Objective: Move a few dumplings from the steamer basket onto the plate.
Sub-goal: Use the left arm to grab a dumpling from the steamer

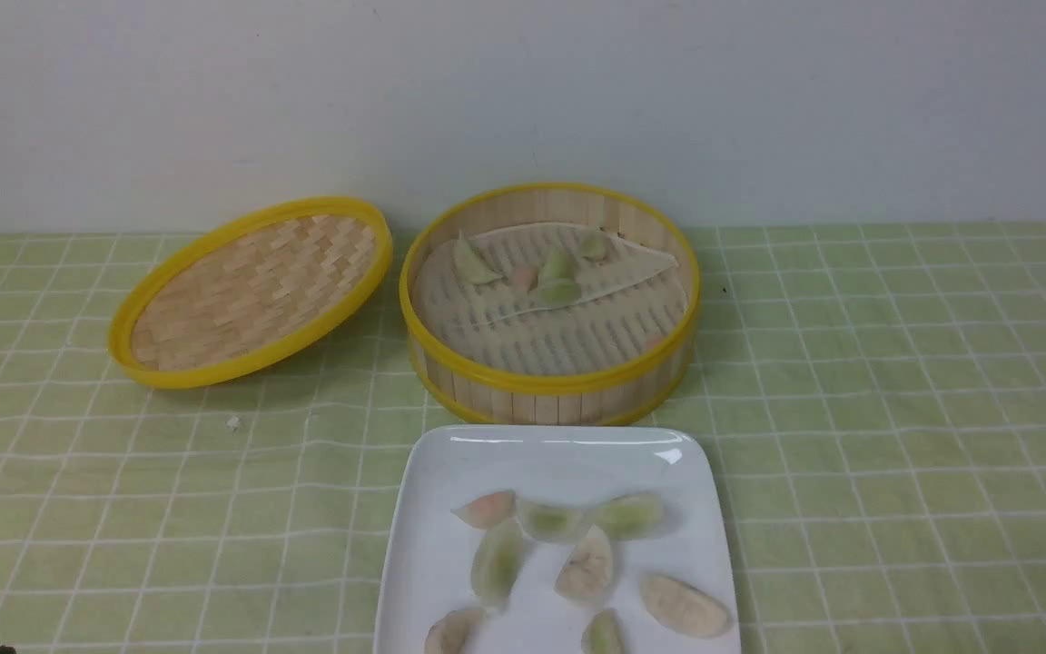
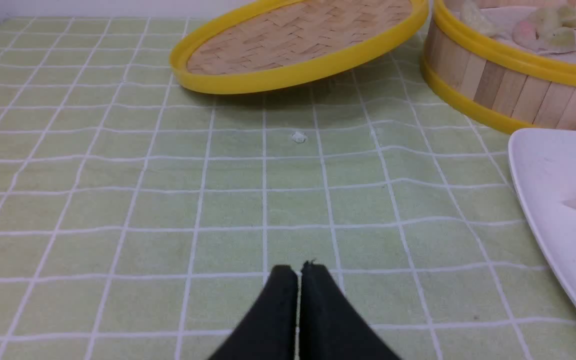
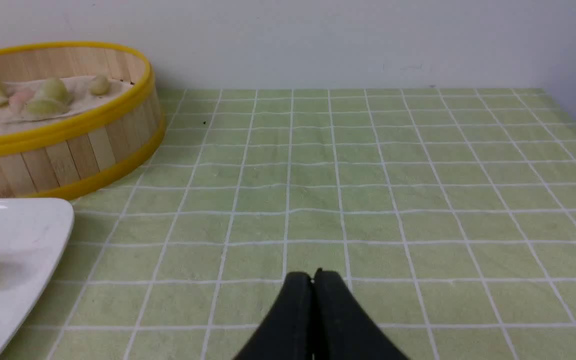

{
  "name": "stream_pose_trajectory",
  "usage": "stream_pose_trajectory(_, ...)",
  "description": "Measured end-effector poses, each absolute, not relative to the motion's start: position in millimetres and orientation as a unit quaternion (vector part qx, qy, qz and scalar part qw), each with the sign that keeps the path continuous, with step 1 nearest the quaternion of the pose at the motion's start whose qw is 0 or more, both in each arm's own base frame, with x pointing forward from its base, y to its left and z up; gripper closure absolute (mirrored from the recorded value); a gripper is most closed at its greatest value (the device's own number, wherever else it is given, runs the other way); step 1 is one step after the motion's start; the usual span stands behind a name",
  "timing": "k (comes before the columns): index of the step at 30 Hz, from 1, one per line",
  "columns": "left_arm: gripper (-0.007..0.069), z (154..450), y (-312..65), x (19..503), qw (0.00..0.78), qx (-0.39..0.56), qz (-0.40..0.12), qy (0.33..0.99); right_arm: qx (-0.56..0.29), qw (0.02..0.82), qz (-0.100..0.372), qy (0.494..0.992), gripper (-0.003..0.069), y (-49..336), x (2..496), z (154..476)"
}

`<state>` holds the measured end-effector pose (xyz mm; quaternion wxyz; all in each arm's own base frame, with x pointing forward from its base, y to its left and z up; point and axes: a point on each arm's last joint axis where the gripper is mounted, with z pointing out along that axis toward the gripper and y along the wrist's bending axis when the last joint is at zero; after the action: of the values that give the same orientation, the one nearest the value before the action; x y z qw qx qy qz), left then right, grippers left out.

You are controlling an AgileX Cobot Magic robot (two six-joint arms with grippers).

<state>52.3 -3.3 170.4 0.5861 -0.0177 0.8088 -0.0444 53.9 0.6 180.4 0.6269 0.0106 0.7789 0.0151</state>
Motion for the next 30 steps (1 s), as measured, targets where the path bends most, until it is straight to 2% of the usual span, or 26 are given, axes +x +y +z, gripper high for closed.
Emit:
stream_pose_trajectory(25,0.0631,170.6,-3.3,52.3,0.587,-0.017,-0.044,0.808,0.011,0.627,0.015,0.779,0.0675,0.6,53.9,180.4)
stream_pose_trajectory(29,0.0631,173.1,-4.8,53.1,0.597,-0.043,-0.074,0.797,0.011,0.627,0.015,0.779,0.0675,0.6,53.9,180.4)
stream_pose_trajectory(30,0.0631,176.9,-6.1,54.0,0.609,-0.071,-0.108,0.782,0.011,0.627,0.015,0.779,0.0675,0.6,53.9,180.4)
